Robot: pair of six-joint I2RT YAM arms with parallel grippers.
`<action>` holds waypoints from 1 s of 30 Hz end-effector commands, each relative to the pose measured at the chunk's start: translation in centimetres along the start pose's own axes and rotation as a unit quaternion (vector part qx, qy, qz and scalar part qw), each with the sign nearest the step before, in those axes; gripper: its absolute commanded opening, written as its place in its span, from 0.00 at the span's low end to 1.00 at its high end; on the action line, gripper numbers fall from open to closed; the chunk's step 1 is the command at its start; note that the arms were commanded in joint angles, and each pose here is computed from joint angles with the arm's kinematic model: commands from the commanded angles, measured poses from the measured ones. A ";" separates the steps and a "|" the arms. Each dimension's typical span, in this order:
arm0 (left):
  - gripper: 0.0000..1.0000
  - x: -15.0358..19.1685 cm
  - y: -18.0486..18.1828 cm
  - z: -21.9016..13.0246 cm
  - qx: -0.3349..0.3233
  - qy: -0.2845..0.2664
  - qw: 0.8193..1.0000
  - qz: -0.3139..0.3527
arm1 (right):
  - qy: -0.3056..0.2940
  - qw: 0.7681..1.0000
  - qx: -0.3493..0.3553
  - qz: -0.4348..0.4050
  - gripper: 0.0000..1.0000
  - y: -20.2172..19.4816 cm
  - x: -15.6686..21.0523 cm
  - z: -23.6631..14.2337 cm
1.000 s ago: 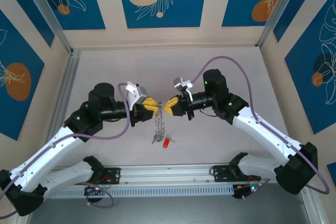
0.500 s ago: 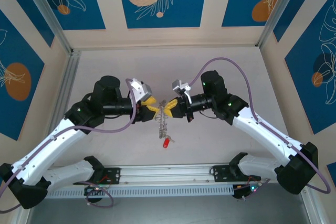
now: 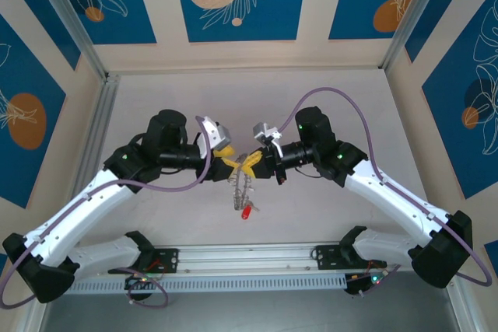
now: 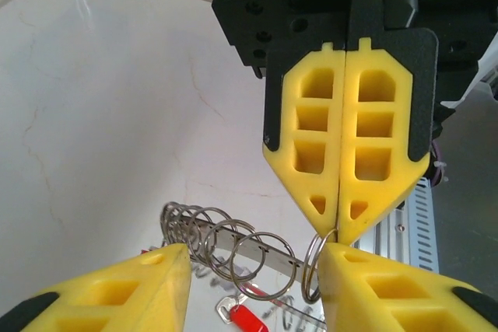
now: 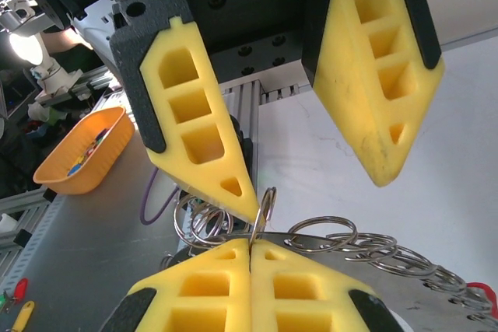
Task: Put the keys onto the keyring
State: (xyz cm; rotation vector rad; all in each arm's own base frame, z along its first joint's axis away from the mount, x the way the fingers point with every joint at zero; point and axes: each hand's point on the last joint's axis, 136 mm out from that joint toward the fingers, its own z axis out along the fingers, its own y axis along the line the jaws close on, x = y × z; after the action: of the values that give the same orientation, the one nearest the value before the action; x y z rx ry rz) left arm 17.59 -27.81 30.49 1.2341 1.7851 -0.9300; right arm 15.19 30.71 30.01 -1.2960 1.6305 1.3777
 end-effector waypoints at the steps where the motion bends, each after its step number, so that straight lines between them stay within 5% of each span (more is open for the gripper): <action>1: 0.40 -0.9 -1.2 -0.4 0.028 -0.005 1.000 0.013 | -0.021 0.999 -0.006 -0.043 0.00 1.4 -2.4 -0.7; 5: 0.22 -0.7 -1.6 -0.5 0.035 -0.004 0.999 0.010 | -0.022 0.999 -0.005 -0.044 0.00 1.3 -2.4 -0.7; 8: 0.00 -0.8 -1.8 -0.6 0.041 -0.009 0.999 0.011 | -0.023 0.999 -0.004 -0.046 0.00 1.4 -2.5 -0.7; 11: 0.00 -1.1 -2.0 -0.8 0.043 -0.026 0.999 0.011 | -0.024 0.999 0.000 -0.044 0.00 1.3 -2.5 -0.8; 16: 0.00 -1.7 -2.2 -1.2 0.040 -0.065 0.997 0.009 | -0.029 0.999 0.001 -0.032 0.21 1.3 -2.0 -1.0; 30: 0.00 -1.6 -2.1 -1.0 0.041 -0.095 0.995 -0.006 | -0.037 0.999 0.032 -0.018 0.30 -0.4 -1.8 -1.3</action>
State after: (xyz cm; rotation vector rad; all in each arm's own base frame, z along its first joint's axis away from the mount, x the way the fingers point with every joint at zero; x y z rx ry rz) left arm 16.19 -28.01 30.48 1.1596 1.7201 -1.0703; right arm 15.81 30.19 32.26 -1.2442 1.5637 1.3409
